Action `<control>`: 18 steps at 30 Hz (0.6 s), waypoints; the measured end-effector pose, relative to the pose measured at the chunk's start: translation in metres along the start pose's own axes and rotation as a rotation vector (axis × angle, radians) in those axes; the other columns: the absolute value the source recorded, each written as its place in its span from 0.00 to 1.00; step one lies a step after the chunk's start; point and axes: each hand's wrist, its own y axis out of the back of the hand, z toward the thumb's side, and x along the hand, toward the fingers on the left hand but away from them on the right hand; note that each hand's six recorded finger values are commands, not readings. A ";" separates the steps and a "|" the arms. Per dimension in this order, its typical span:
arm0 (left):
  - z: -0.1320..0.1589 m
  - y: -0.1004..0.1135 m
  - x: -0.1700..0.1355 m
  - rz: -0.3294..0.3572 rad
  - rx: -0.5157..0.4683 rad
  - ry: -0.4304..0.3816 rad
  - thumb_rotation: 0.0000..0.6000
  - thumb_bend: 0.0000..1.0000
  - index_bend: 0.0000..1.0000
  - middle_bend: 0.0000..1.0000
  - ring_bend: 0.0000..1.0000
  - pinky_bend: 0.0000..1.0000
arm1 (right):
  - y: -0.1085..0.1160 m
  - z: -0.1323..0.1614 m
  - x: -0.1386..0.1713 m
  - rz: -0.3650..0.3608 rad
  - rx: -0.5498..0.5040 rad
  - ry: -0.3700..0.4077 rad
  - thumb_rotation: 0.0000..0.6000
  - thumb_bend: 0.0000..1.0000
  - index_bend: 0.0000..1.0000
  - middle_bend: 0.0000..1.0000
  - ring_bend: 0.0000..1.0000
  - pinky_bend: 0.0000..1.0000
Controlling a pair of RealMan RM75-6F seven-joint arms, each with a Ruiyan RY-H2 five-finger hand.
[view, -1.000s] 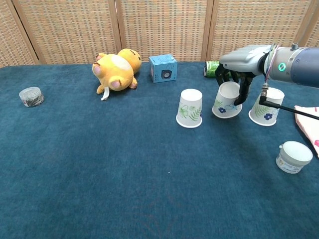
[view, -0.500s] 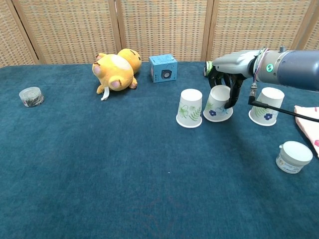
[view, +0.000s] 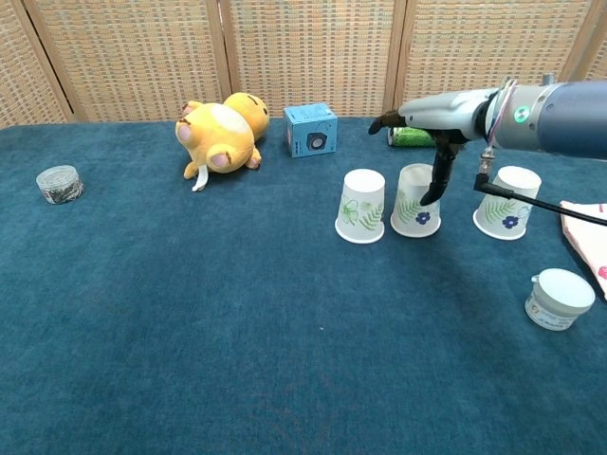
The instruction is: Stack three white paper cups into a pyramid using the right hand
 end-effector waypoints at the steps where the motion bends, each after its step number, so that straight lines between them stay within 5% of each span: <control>1: 0.000 0.000 0.000 0.000 -0.001 0.001 1.00 0.09 0.00 0.00 0.00 0.00 | 0.004 -0.002 0.002 -0.014 0.002 0.001 1.00 0.00 0.00 0.00 0.00 0.04; 8: 0.001 0.000 0.000 -0.003 0.000 -0.003 1.00 0.09 0.00 0.00 0.00 0.00 | 0.025 -0.052 0.024 -0.044 0.037 -0.080 1.00 0.00 0.00 0.00 0.00 0.03; 18: 0.006 -0.002 0.000 -0.006 0.010 -0.016 1.00 0.09 0.00 0.00 0.00 0.00 | -0.004 -0.100 0.049 0.094 0.044 -0.156 1.00 0.00 0.00 0.04 0.00 0.06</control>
